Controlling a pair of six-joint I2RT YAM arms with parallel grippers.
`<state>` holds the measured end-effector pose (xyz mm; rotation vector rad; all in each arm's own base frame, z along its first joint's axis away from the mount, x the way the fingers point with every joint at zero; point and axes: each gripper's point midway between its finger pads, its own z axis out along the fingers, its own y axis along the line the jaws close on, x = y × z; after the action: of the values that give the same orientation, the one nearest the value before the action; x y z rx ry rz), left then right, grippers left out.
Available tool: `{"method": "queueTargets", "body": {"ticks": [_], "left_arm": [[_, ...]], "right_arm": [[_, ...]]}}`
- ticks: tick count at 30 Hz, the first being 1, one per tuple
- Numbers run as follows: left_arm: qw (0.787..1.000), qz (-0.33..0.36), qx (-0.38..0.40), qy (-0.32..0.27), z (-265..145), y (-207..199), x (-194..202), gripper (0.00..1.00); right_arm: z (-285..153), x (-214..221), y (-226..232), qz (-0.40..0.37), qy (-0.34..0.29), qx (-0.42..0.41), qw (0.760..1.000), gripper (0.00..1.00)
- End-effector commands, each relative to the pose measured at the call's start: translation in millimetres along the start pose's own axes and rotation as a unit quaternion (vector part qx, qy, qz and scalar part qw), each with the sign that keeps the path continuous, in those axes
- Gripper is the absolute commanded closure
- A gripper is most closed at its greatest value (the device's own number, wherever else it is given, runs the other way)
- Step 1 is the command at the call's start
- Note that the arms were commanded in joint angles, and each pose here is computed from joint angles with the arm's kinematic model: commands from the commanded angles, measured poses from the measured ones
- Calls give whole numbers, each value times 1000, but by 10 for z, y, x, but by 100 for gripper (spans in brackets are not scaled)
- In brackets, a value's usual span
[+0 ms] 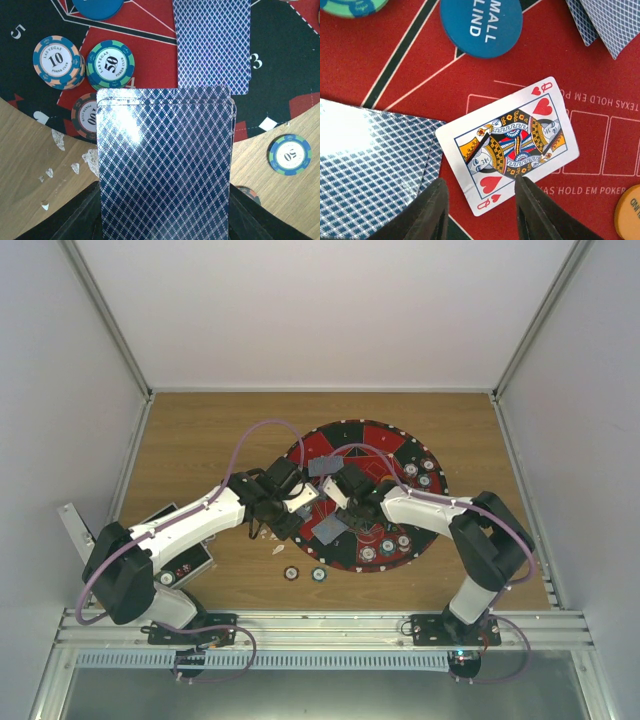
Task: Distribute texas hold em gaming equipment
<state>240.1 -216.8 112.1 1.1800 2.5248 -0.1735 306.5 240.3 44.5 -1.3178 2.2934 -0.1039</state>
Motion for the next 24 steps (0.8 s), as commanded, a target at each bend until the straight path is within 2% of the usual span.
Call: {"method": "queueTargets", "body": {"ticks": [1, 4, 7, 10, 14, 21, 24], "left_arm": [[1000, -4, -4, -27, -68, 16, -85, 44], [1000, -5, -4, -27, -69, 15, -87, 44], [1000, -5, -4, -27, -72, 18, -88, 44], [1000, -5, -4, -27, -69, 17, -86, 44], [1000, -5, -6, -27, -75, 24, -91, 44], [1000, -5, -5, -24, -62, 23, -82, 44], [1000, -5, -6, -24, -64, 25, -76, 44]], "right_arm": [[-119, -27, -1, 16, -6, -1, 1000, 58], [-266, -141, -107, 44, -30, 3, 999, 45], [-408, -193, -345, 114, -57, -2, 992, 35], [-379, -115, -548, 202, -47, -30, 978, 34], [-283, -49, -588, 306, -23, -106, 946, 33], [-102, -54, -487, 416, -18, -219, 882, 30], [-26, -41, -476, 439, -17, -243, 865, 30]]}}
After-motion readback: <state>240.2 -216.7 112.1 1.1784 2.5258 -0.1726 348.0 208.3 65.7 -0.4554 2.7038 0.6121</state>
